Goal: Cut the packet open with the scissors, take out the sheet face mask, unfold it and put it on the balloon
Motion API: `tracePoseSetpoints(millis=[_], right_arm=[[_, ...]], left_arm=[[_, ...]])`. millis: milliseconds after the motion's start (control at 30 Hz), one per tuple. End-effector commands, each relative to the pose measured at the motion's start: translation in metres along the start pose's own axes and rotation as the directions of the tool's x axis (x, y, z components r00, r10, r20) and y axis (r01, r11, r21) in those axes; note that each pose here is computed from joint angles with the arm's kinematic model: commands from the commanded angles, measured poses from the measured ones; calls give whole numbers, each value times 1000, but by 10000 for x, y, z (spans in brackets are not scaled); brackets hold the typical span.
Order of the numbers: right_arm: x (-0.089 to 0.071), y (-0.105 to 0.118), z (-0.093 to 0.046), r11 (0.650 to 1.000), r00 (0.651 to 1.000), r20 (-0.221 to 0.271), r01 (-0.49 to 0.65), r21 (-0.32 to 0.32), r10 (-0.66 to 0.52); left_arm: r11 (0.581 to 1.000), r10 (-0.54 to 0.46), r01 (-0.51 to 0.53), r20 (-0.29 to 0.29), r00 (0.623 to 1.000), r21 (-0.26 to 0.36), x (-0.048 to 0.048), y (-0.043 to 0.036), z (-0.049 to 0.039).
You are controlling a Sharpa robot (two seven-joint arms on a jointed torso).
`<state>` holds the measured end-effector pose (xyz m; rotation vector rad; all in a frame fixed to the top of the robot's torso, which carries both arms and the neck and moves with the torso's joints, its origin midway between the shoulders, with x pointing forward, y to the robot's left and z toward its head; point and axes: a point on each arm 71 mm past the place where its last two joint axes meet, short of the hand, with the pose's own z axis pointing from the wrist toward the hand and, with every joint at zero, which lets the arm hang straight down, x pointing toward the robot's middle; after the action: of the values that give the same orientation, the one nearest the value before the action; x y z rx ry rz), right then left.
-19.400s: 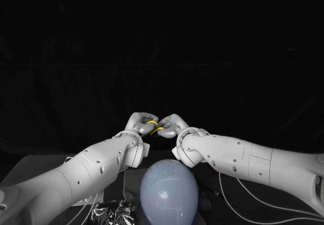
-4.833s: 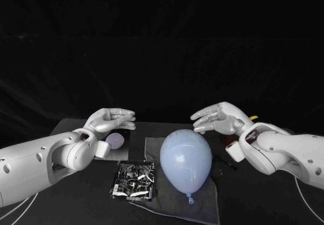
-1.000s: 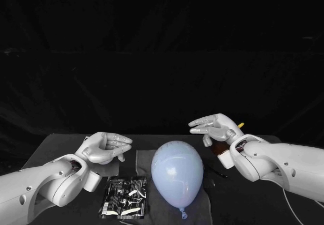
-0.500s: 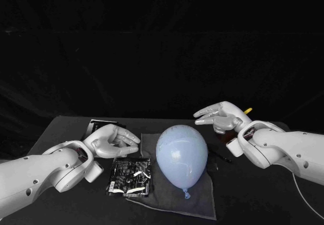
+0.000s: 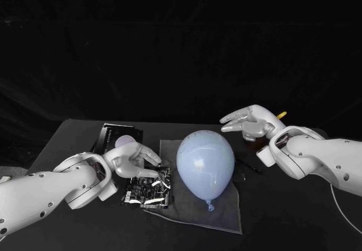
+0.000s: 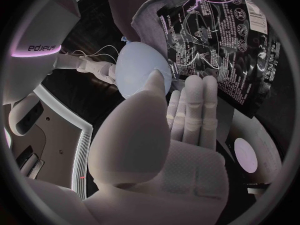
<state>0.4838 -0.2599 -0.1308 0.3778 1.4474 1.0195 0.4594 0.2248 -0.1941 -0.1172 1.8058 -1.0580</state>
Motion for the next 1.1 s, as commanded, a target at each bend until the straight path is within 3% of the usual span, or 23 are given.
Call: tracePoseSetpoints(millis=[33, 433, 833, 1100], right_arm=[[20, 18, 7, 1000, 1000, -11, 22, -8, -22], [34, 24, 12, 1000, 1000, -18, 21, -8, -21], [40, 25, 11, 1000, 1000, -22, 19, -7, -20], [42, 25, 8, 1000, 1000, -25, 18, -5, -18]], left_arm=[[995, 96, -96, -2, 995, -23, 15, 13, 28], [991, 123, -123, 0, 992, -46, 36, 26, 91], [978, 169, -176, -69, 983, -113, 107, 54, 138], [975, 176, -186, -89, 980, -122, 130, 59, 163]])
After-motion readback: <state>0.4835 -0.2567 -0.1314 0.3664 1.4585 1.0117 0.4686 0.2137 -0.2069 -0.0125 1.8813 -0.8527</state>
